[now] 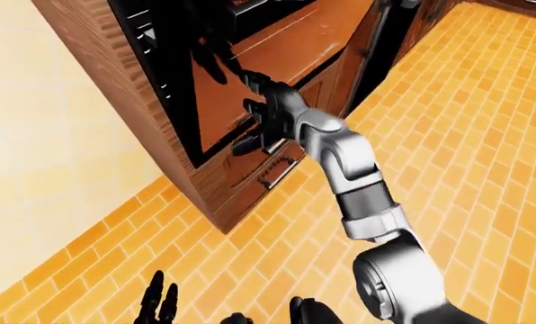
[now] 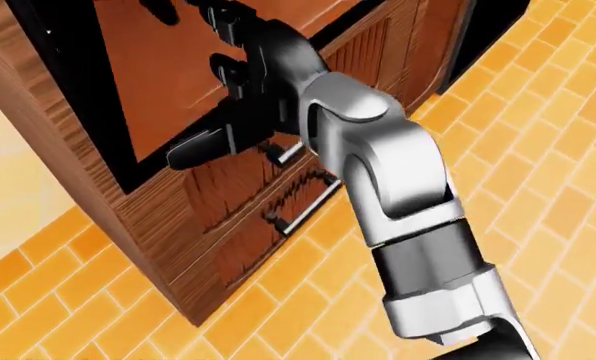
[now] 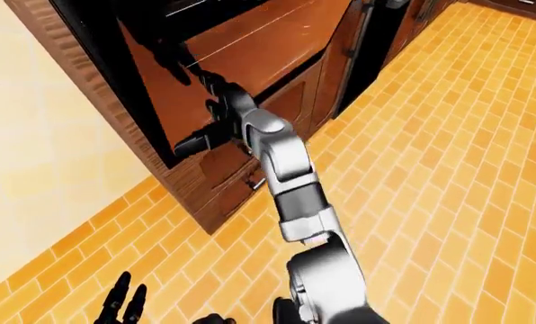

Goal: Close the oven door.

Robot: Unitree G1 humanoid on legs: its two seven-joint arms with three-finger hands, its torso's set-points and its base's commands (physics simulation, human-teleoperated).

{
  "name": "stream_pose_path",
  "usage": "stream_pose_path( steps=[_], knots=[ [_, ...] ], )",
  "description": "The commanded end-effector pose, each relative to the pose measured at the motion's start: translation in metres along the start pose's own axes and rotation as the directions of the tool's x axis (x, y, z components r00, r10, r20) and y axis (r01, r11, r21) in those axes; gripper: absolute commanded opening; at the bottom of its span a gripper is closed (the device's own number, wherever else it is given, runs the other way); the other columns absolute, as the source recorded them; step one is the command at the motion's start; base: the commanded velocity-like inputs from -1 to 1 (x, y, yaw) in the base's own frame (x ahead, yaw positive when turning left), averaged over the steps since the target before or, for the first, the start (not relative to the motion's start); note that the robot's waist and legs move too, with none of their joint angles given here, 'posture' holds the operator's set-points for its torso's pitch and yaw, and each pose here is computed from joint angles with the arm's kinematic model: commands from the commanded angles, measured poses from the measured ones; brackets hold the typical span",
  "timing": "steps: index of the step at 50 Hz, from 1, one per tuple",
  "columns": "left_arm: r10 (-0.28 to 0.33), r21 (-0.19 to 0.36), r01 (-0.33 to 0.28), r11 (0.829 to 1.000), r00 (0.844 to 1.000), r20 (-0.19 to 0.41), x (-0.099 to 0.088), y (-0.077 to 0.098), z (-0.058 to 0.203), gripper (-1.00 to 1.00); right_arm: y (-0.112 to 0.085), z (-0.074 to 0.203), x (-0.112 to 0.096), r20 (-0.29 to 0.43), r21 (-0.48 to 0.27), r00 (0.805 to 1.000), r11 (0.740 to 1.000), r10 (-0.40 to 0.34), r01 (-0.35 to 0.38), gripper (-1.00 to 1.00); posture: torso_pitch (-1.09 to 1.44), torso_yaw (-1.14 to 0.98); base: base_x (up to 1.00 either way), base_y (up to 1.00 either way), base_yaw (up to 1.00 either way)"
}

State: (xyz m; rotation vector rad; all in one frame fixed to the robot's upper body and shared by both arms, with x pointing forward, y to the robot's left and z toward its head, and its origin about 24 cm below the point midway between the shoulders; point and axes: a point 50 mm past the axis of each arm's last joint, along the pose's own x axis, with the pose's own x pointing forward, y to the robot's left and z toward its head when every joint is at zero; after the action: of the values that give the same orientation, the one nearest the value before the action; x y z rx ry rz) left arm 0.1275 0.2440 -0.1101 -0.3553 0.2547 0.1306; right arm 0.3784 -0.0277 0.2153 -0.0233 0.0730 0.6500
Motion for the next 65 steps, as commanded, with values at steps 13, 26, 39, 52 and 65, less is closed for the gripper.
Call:
stream_pose_path(
  steps=[13, 26, 39, 52, 65],
  knots=[
    [0.005, 0.013, -0.006, 1.0, 0.999, 0.048, 0.0, 0.005, 0.008, 1.0, 0.035, 0.042, 0.046, 0.084, -0.094, 0.993, 0.993, 0.083, -0.075, 1.0, 0.32, 0.0, 0.0, 0.0, 0.0],
    [0.008, 0.0, -0.008, 1.0, 0.999, 0.053, 0.0, 0.008, 0.009, 1.0, 0.05, 0.054, 0.051, 0.087, -0.124, 0.993, 0.99, 0.073, -0.062, 1.0, 0.32, 0.0, 0.0, 0.0, 0.0],
    [0.02, -0.013, -0.019, 1.0, 0.998, 0.066, -0.002, 0.01, 0.01, 1.0, 0.071, 0.073, 0.053, 0.1, -0.159, 0.992, 0.986, 0.075, -0.059, 1.0, 0.32, 0.0, 0.0, 0.0, 0.0],
    [0.027, -0.036, -0.025, 0.999, 0.996, 0.084, -0.002, 0.014, 0.012, 1.0, 0.103, 0.066, 0.058, 0.054, -0.215, 0.991, 0.971, 0.121, -0.107, 1.0, 0.32, 0.0, 0.0, 0.0, 0.0],
    [0.036, -0.051, -0.031, 0.998, 0.995, 0.097, -0.003, 0.016, 0.014, 1.0, 0.117, 0.064, 0.059, 0.045, -0.227, 0.988, 0.964, 0.15, -0.136, 1.0, 0.32, 0.0, 0.0, 0.0, 0.0]
  ],
)
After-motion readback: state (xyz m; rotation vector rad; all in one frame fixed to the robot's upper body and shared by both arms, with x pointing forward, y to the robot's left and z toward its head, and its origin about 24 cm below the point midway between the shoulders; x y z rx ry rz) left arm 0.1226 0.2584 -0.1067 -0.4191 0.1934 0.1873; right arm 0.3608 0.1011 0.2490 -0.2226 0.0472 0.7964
